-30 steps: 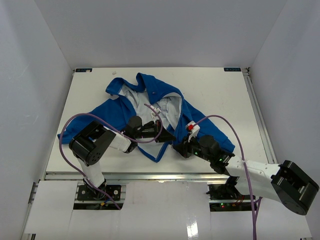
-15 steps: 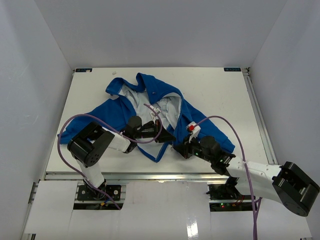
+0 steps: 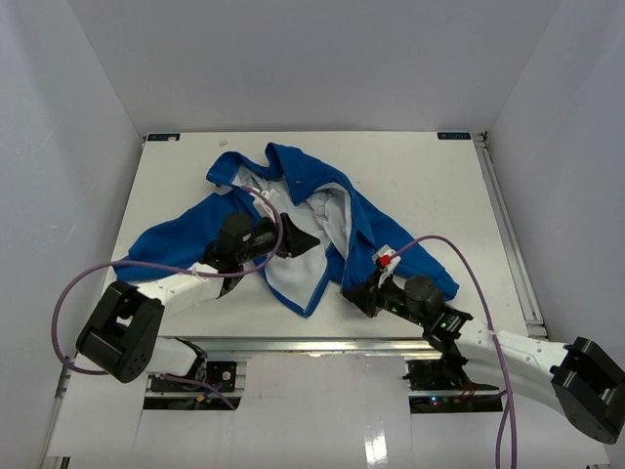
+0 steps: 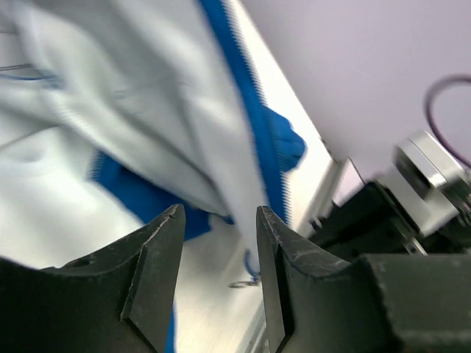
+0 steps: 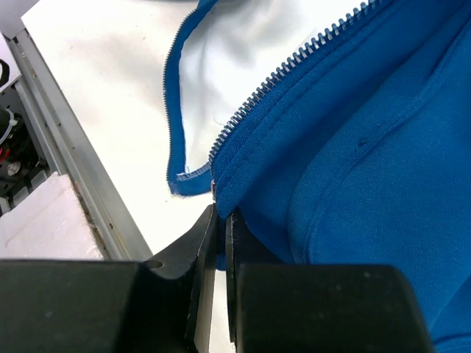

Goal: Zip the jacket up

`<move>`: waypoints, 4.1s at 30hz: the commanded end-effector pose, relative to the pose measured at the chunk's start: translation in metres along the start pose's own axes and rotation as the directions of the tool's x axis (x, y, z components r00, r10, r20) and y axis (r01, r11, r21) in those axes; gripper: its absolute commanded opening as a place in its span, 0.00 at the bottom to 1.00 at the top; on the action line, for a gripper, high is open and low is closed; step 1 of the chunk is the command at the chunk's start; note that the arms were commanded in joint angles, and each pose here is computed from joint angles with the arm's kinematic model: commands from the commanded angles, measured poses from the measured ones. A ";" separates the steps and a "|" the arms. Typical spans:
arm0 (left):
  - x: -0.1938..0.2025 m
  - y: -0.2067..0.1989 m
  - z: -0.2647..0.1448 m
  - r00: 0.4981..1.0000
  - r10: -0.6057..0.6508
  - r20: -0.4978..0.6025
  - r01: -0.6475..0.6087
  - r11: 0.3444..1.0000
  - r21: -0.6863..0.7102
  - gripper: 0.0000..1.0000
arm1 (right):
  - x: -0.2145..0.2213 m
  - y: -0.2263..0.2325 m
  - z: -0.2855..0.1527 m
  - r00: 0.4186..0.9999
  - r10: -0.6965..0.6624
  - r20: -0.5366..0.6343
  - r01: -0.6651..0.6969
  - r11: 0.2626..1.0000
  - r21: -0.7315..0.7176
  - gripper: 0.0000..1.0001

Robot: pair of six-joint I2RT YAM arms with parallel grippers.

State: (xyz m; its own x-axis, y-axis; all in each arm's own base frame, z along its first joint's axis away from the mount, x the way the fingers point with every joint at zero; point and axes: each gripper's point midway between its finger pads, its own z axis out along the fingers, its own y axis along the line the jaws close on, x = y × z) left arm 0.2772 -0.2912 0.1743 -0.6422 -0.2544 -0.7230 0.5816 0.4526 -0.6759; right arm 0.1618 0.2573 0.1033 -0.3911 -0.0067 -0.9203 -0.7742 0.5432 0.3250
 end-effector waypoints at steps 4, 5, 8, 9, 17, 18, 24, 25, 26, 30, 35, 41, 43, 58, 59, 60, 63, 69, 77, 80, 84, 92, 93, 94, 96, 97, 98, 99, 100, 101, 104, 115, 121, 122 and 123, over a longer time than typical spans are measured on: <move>-0.026 0.105 -0.056 0.973 -0.147 0.177 0.212 0.873 -0.440 0.59 | -0.031 0.022 0.006 0.997 -0.007 0.073 0.013 0.996 -0.089 0.08; -0.029 0.115 -0.063 0.971 -0.137 0.197 0.218 0.849 -0.482 0.60 | -0.031 0.021 0.006 0.997 -0.005 0.072 0.012 0.996 -0.087 0.08; -0.040 0.141 -0.078 0.960 -0.119 0.252 0.247 0.783 -0.571 0.61 | -0.030 0.020 0.005 0.997 -0.006 0.075 0.013 0.996 -0.085 0.08; -0.041 0.146 -0.079 0.957 -0.129 0.259 0.261 0.773 -0.578 0.62 | -0.031 0.020 0.005 0.997 -0.006 0.077 0.013 0.996 -0.085 0.08; -0.032 0.155 -0.087 0.945 -0.218 0.242 0.321 0.754 -0.573 0.60 | -0.031 0.019 0.002 0.996 -0.010 0.090 0.017 0.997 -0.076 0.08; -0.020 0.155 -0.093 0.945 -0.228 0.236 0.325 0.747 -0.580 0.59 | -0.031 0.017 0.001 0.995 -0.009 0.095 0.016 0.997 -0.070 0.08; 0.016 0.127 -0.111 0.958 -0.226 0.174 0.286 0.786 -0.548 0.60 | -0.028 0.016 -0.001 0.995 -0.004 0.096 0.010 0.998 -0.066 0.08; 0.023 0.123 -0.113 0.962 -0.227 0.151 0.273 0.790 -0.550 0.60 | -0.028 0.016 -0.002 0.995 -0.002 0.099 0.009 0.998 -0.067 0.08; 0.030 0.120 -0.116 0.965 -0.228 0.133 0.263 0.793 -0.550 0.59 | -0.029 0.016 -0.002 0.995 -0.001 0.101 0.008 0.998 -0.068 0.08; 0.051 0.117 -0.129 0.960 -0.238 0.151 0.281 0.797 -0.535 0.59 | -0.027 0.014 -0.005 0.994 0.012 0.105 -0.006 0.998 -0.055 0.08; 0.060 0.117 -0.126 0.955 -0.261 0.141 0.295 0.804 -0.516 0.60 | -0.028 0.015 -0.007 0.994 0.018 0.108 -0.012 0.998 -0.057 0.08; 0.058 0.115 -0.111 0.954 -0.276 0.117 0.298 0.819 -0.490 0.60 | -0.029 0.014 -0.009 0.993 0.017 0.119 -0.011 0.999 -0.051 0.08; 0.054 0.112 -0.108 0.955 -0.265 0.133 0.296 0.831 -0.470 0.61 | -0.028 0.013 -0.008 0.994 0.014 0.112 -0.008 0.999 -0.050 0.08; 0.054 0.125 -0.112 0.953 -0.256 0.164 0.303 0.756 -0.581 0.08 | -0.028 0.011 -0.009 0.993 0.012 0.116 -0.008 0.999 -0.037 0.08; 0.047 0.126 -0.117 0.955 -0.235 0.182 0.297 0.734 -0.610 0.03 | -0.030 0.012 -0.009 0.993 0.012 0.118 -0.007 0.999 -0.041 0.08; 0.029 0.118 -0.121 0.956 -0.194 0.222 0.291 0.743 -0.603 0.00 | -0.030 0.013 -0.009 0.993 0.012 0.117 -0.007 0.999 -0.042 0.08; -0.003 0.109 -0.127 0.960 -0.131 0.247 0.262 0.727 -0.634 0.00 | -0.029 0.018 -0.008 0.992 0.032 0.118 -0.023 0.997 -0.073 0.08; -0.025 0.107 -0.092 0.972 -0.164 0.168 0.234 0.751 -0.617 0.00 | -0.016 0.016 0.001 0.993 0.073 0.089 -0.066 0.995 -0.079 0.08; -0.037 0.107 -0.017 0.977 -0.204 0.066 0.208 0.833 -0.513 0.09 | -0.009 0.010 0.009 0.995 0.068 0.069 -0.064 0.996 -0.054 0.08; -0.038 0.108 0.012 0.975 -0.222 0.012 0.201 0.855 -0.479 0.19 | -0.007 0.007 0.012 0.996 0.067 0.061 -0.064 0.997 -0.047 0.08; -0.040 0.114 0.038 0.971 -0.238 -0.036 0.197 0.869 -0.454 0.31 | 0.000 0.006 0.018 0.997 0.071 0.038 -0.070 0.996 -0.048 0.08; -0.055 0.100 0.056 0.969 -0.228 -0.090 0.177 0.904 -0.390 0.49 | 0.006 0.002 0.025 0.997 0.073 0.011 -0.073 0.997 -0.031 0.08; -0.053 0.095 0.058 0.967 -0.231 -0.109 0.178 0.915 -0.362 0.50 | 0.006 0.002 0.025 0.997 0.073 0.011 -0.073 0.997 -0.029 0.08; -0.052 0.090 0.060 0.964 -0.229 -0.134 0.174 0.927 -0.333 0.51 | 0.005 0.003 0.026 0.997 0.070 0.013 -0.070 0.997 -0.031 0.08; -0.042 0.082 0.060 0.957 -0.210 -0.199 0.151 0.950 -0.274 0.51 | 0.004 0.003 0.026 0.997 0.072 0.013 -0.072 0.997 -0.031 0.08; -0.039 0.083 0.057 0.957 -0.197 -0.213 0.135 0.952 -0.276 0.51 | 0.003 0.004 0.026 0.997 0.074 0.015 -0.073 0.997 -0.036 0.08; -0.034 0.087 0.050 0.957 -0.186 -0.223 0.113 0.946 -0.304 0.52 | 0.001 0.005 0.026 0.997 0.073 0.018 -0.073 0.996 -0.042 0.08; -0.034 0.088 0.043 0.961 -0.162 -0.226 0.083 0.943 -0.322 0.54 | -0.001 0.006 0.026 0.997 0.073 0.021 -0.072 0.996 -0.045 0.08; -0.037 0.087 0.037 0.967 -0.128 -0.222 0.049 0.942 -0.331 0.56 | -0.002 0.007 0.025 0.997 0.074 0.024 -0.072 0.996 -0.047 0.08; -0.035 0.088 0.031 0.969 -0.101 -0.227 0.018 0.940 -0.340 0.57 | -0.004 0.008 0.024 0.997 0.073 0.029 -0.072 0.996 -0.049 0.08; -0.033 0.084 0.013 0.975 -0.034 -0.220 -0.045 0.936 -0.348 0.61 | -0.005 0.007 0.022 0.997 0.073 0.033 -0.072 0.996 -0.044 0.08; 0.001 0.117 -0.054 0.985 -0.052 -0.166 -0.058 0.804 -0.591 0.66 | -0.013 0.009 0.015 0.997 0.065 0.045 -0.063 0.997 -0.039 0.08; 0.011 0.113 -0.079 0.992 -0.049 -0.118 -0.035 0.783 -0.621 0.66 | -0.019 0.010 0.010 0.996 0.059 0.065 -0.057 0.998 -0.038 0.08; 0.013 0.110 -0.083 0.993 -0.051 -0.102 -0.022 0.790 -0.613 0.66 | -0.018 0.010 0.009 0.996 0.060 0.064 -0.058 0.998 -0.038 0.08; 0.017 0.109 -0.085 0.994 -0.053 -0.097 -0.017 0.794 -0.608 0.66 | -0.019 0.010 0.009 0.996 0.060 0.066 -0.058 0.998 -0.038 0.08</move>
State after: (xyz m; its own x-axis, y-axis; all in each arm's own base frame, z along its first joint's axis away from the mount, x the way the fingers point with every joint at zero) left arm 0.2931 -0.1806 0.0874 -0.7641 -0.1400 -0.6297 0.1835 0.8886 -0.4203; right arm 0.1612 0.2653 0.1015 -0.4413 0.0468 -0.8961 -0.7540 0.5221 0.3986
